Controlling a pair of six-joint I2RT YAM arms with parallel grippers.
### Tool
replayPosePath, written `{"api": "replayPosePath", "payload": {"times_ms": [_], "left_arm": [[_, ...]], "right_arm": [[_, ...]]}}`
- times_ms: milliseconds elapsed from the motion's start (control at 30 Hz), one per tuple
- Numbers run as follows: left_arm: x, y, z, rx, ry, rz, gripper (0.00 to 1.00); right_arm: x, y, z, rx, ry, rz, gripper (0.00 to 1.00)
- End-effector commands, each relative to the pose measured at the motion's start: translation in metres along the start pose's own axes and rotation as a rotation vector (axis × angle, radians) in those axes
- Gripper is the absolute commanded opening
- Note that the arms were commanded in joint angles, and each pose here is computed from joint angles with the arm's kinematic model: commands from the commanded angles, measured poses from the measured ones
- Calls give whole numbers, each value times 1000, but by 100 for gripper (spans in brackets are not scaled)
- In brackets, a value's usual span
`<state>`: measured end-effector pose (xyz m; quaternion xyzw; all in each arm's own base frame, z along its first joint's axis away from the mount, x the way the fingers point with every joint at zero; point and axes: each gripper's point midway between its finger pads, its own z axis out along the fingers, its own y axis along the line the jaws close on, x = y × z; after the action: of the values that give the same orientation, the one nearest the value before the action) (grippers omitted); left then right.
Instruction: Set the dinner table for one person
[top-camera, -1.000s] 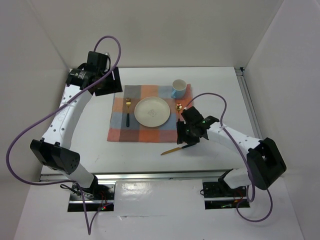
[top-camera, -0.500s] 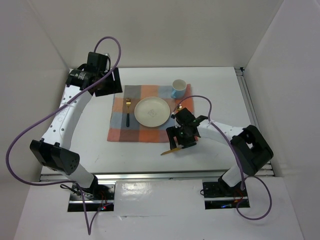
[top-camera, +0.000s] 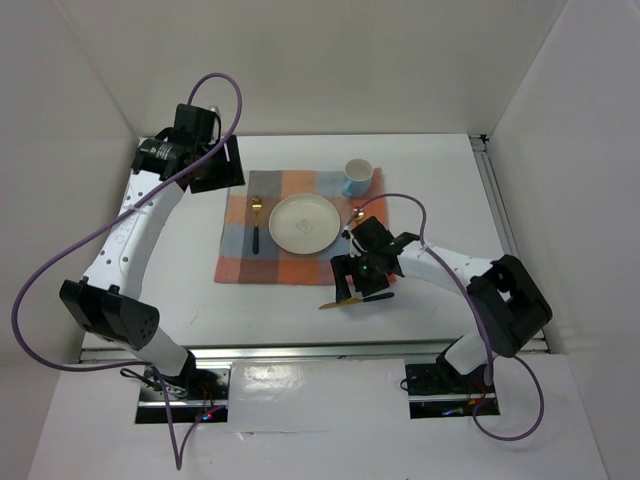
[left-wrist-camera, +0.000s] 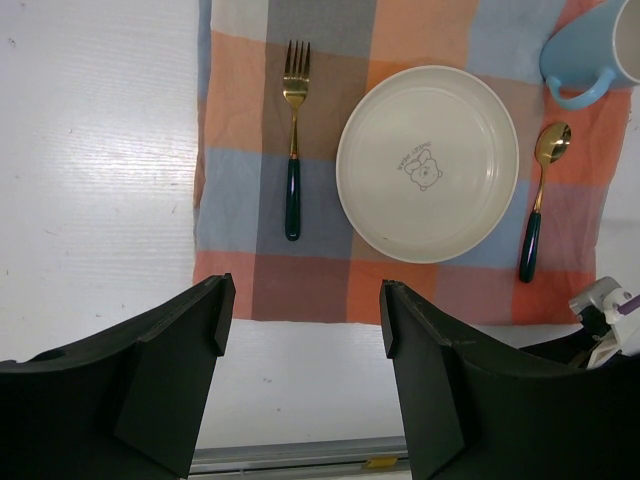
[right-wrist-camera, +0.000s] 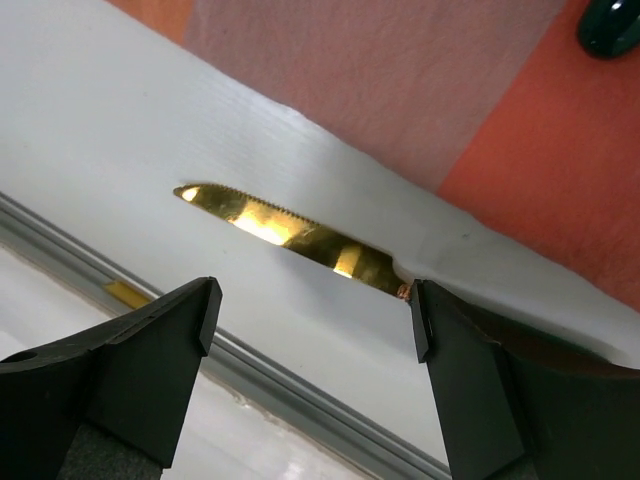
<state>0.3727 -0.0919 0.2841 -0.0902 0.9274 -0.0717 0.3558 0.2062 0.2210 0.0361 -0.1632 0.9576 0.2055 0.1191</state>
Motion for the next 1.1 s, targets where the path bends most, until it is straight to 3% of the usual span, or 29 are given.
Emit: {"api": "replayPosePath", "payload": {"times_ms": [0, 633, 1067], "left_arm": [[-7, -1, -12, 24, -44, -4, 77], [-5, 0, -14, 27, -51, -5, 76], [-4, 1, -16, 27, -51, -5, 76]], "right_arm": [[9, 11, -9, -35, 15, -6, 89], [39, 25, 24, 97, 148, -135, 91], [0, 69, 48, 35, 71, -199, 91]]}}
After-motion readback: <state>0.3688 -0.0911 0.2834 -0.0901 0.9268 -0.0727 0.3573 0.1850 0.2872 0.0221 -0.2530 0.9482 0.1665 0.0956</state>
